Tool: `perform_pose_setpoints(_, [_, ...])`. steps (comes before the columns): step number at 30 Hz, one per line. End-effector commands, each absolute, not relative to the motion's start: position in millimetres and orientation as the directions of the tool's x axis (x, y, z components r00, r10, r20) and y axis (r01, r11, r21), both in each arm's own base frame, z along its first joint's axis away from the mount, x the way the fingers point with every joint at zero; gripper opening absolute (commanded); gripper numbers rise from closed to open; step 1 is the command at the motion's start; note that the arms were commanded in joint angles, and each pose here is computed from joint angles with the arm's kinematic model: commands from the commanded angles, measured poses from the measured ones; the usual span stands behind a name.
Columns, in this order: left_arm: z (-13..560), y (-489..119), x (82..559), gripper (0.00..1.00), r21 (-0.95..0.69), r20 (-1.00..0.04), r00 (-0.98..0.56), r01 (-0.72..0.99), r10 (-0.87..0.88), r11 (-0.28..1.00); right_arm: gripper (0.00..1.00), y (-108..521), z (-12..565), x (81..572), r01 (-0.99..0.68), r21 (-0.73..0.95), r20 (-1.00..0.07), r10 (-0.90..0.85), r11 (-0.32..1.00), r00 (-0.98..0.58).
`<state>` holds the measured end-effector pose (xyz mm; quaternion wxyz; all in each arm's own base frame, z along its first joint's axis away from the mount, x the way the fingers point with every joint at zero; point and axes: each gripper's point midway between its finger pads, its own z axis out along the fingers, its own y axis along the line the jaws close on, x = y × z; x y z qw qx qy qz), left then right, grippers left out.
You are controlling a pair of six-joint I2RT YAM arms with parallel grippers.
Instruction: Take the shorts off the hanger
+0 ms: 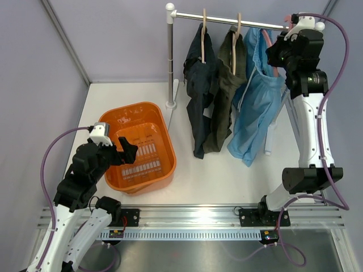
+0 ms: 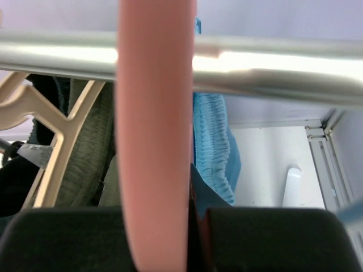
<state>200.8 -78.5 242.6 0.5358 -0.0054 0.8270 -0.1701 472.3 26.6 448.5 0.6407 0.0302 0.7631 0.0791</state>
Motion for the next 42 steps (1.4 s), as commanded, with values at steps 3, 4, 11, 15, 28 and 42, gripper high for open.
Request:
perform_pose_setpoints(3, [254.4,-82.9,204.4,0.99,-0.286,-0.903,-0.384,0.209,-0.190,0.935,0.00,19.0,530.6,413.8,-0.035,0.207,-0.978,0.208,0.978,0.032])
perform_pose_setpoints(4, [254.1,-83.0,204.6,0.99,-0.286,-0.903,-0.385,0.209,-0.190,0.935,0.00,19.1,524.1,413.5,-0.032,0.210,-0.977,0.211,0.977,0.018])
perform_pose_setpoints(11, [254.4,-83.2,204.7,0.99,-0.285,-0.904,-0.384,0.211,-0.189,0.935,0.00,16.1,509.4,381.4,0.021,0.257,-0.965,0.258,0.966,-0.050])
perform_pose_setpoints(15, [256.3,-83.7,203.5,0.99,-0.284,-0.907,-0.377,0.220,-0.187,0.933,0.00,13.5,487.2,344.0,0.064,0.271,-0.956,0.276,0.960,-0.096])
perform_pose_setpoints(28, [261.7,-126.7,198.2,0.99,-0.330,-0.897,-0.420,0.440,-0.134,0.835,0.00,75.6,345.3,215.1,-0.104,0.399,-0.815,0.300,0.911,-0.496])
perform_pose_setpoints(42, [305.7,-236.8,173.0,0.99,-0.480,-0.857,-0.506,0.716,-0.096,0.506,0.00,151.7,311.7,163.1,-0.418,0.519,-0.745,0.154,0.746,-0.649])
